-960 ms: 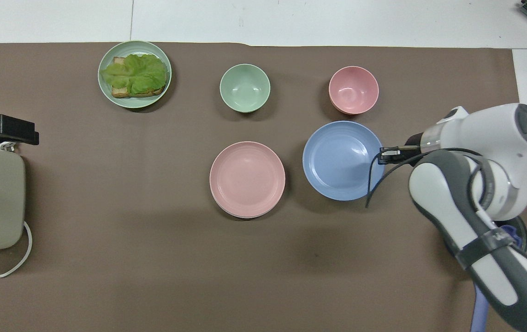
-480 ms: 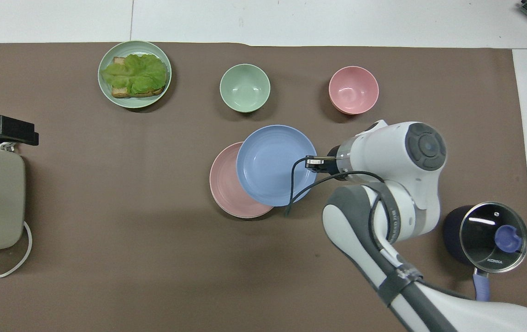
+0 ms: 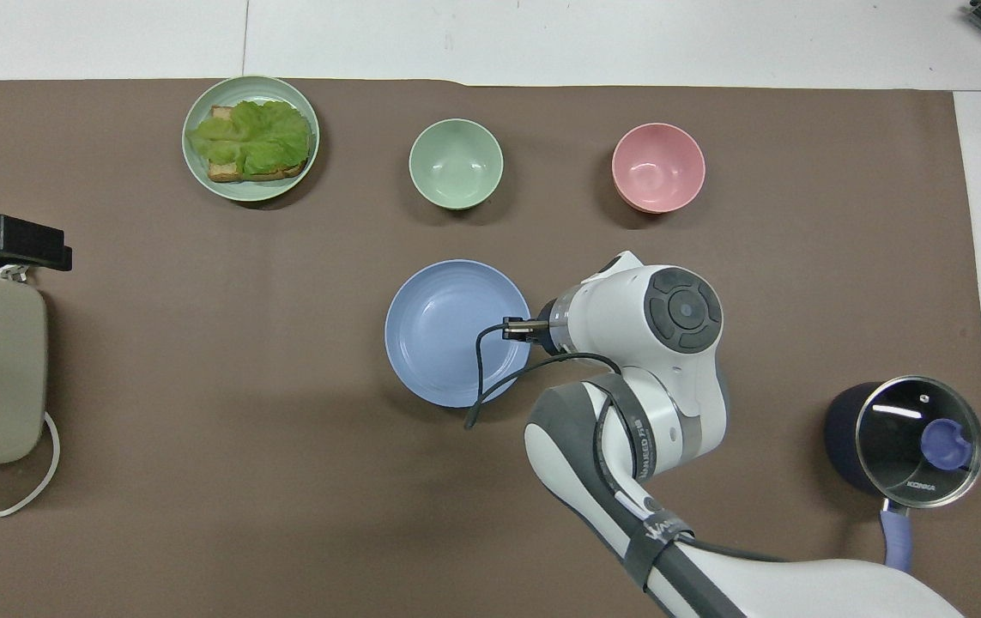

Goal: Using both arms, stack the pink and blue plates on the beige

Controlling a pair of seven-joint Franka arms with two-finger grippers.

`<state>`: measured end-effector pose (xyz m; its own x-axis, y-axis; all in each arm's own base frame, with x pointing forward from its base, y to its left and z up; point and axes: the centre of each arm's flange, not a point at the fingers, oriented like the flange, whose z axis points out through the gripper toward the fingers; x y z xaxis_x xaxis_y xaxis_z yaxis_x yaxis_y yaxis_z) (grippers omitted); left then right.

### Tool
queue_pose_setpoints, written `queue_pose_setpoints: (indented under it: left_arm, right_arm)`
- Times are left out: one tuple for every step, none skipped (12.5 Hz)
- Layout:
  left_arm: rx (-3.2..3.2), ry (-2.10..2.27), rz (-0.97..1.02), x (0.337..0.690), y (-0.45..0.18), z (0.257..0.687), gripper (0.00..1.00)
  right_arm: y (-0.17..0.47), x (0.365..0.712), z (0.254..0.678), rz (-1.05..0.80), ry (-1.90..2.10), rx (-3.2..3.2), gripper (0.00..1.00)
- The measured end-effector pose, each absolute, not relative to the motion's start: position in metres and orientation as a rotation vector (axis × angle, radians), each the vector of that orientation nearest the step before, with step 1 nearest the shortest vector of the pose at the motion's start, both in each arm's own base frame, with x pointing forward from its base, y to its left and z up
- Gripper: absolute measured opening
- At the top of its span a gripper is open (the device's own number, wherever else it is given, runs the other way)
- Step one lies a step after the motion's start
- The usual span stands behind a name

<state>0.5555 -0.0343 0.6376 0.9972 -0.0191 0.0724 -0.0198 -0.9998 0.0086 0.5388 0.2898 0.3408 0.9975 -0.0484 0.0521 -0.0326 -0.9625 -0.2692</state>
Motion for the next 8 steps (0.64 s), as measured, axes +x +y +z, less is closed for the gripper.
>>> queue_pose_setpoints:
  left_arm:
    - [3.130, -0.030, 0.113, 0.5555, -0.0341, 0.6376, 1.00]
    - [3.130, -0.030, 0.113, 0.5555, -0.0340, 0.6376, 1.00]
    - [3.130, -0.030, 0.113, 0.5555, -0.0340, 0.6376, 1.00]
    - [3.130, -0.030, 0.113, 0.5555, -0.0340, 0.6376, 1.00]
    - [3.130, -0.030, 0.113, 0.5555, -0.0340, 0.6376, 1.00]
    - [3.130, -0.030, 0.113, 0.5555, -0.0340, 0.6376, 1.00]
    - [3.130, -0.030, 0.113, 0.5555, -0.0340, 0.6376, 1.00]
    - [3.130, -0.030, 0.113, 0.5555, -0.0340, 0.6376, 1.00]
  right_arm:
    - [0.2900, 0.5405, 0.3349, -0.092, 0.063, -2.869, 0.05]
    - [0.2896, 0.5412, 0.3310, -0.090, 0.066, -2.871, 0.05]
    - [0.2894, 0.5414, 0.3295, -0.087, 0.067, -2.872, 0.05]
    - [0.2894, 0.5415, 0.3296, -0.087, 0.067, -2.872, 0.06]
    - [0.2895, 0.5418, 0.3301, -0.089, 0.066, -2.872, 0.10]
    - [0.2896, 0.5421, 0.3307, -0.090, 0.066, -2.871, 0.24]
    - [0.2897, 0.5425, 0.3313, -0.092, 0.065, -2.871, 0.34]
    - [0.2898, 0.5429, 0.3320, -0.095, 0.063, -2.872, 0.47]
